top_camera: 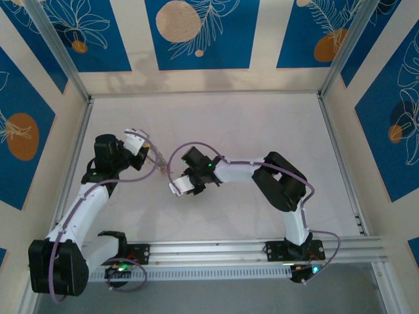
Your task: Put the keys on the keyring
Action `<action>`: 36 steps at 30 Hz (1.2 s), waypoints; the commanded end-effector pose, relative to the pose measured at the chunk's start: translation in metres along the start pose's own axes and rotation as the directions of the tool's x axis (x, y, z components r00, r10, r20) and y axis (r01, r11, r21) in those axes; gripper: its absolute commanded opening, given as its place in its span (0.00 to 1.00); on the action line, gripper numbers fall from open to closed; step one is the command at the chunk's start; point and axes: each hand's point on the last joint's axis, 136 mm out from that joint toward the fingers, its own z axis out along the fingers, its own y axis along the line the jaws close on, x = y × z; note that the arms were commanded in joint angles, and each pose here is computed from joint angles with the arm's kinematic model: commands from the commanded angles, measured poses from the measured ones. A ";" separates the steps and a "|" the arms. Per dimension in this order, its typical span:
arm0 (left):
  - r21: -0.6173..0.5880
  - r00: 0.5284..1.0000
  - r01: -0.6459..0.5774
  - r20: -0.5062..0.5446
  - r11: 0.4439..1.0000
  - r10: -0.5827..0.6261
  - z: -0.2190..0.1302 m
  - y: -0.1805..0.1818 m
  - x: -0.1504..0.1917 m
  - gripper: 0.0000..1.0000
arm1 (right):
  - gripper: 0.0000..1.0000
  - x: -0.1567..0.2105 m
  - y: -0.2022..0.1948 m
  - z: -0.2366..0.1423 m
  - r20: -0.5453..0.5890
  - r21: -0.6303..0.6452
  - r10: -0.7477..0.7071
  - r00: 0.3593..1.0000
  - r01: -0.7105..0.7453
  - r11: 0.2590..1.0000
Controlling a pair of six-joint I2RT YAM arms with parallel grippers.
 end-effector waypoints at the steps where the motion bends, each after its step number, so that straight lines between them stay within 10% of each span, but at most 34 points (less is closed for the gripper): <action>1: 0.007 0.999 -0.021 0.026 1.000 0.021 -0.002 0.001 -0.004 0.00 | 0.27 0.003 0.019 0.012 -0.008 -0.042 -0.045 0.999 0.044 0.998; 11: 0.005 1.000 -0.021 0.022 1.000 0.021 -0.003 0.001 -0.003 0.00 | 0.20 -0.007 0.022 0.021 0.008 -0.087 0.039 0.999 -0.038 0.995; 20: 0.003 0.999 -0.022 0.024 1.000 0.022 -0.003 0.001 -0.003 0.00 | 0.14 -0.022 0.091 -0.014 0.081 -0.446 0.184 0.980 -0.130 0.885; 36: 0.004 0.999 -0.014 0.029 1.000 0.014 -0.003 0.001 -0.004 0.00 | 0.24 0.059 0.104 -0.066 -0.105 -0.208 0.253 0.962 -0.270 0.940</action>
